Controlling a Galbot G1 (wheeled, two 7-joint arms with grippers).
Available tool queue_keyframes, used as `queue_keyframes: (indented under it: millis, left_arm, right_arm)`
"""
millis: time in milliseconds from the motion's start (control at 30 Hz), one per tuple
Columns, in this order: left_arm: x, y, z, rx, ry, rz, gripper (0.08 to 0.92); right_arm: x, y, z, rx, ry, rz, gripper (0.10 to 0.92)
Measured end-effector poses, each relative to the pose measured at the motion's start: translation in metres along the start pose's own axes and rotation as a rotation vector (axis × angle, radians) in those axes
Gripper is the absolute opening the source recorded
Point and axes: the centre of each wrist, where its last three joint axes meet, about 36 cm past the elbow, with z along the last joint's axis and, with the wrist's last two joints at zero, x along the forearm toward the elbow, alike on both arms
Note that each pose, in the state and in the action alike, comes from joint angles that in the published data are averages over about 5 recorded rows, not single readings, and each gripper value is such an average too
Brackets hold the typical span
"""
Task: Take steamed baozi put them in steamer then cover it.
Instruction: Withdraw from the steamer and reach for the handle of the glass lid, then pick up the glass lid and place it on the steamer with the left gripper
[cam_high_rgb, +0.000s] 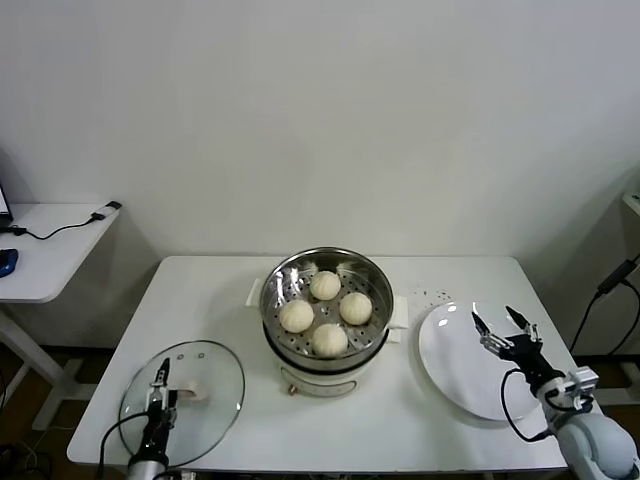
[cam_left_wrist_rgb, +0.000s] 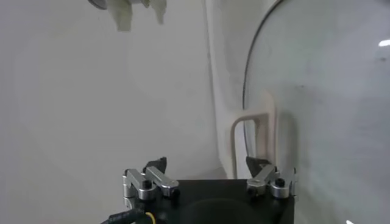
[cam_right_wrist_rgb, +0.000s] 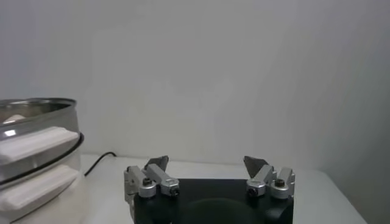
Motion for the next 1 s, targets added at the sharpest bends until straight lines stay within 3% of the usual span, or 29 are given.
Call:
queue_keyframes:
  millis: [133,800,1000]
  left_arm:
    - [-0.004,-0.003,-0.001,0.008,0.000,0.000,0.777]
    - [-0.009,-0.005,-0.001,0.039,-0.022,0.009,0.204]
    - [-0.007,0.002,0.002,0.049,-0.021,-0.005,0.141]
  right_arm:
    - [0.002,0.000,0.006,0.003,0.005,0.001,0.823]
    - [0.010,-0.002,0.028,0.017,0.023,0.008,0.823]
    - [0.011,-0.005,0.031,0.020,0.025,0.014,0.823]
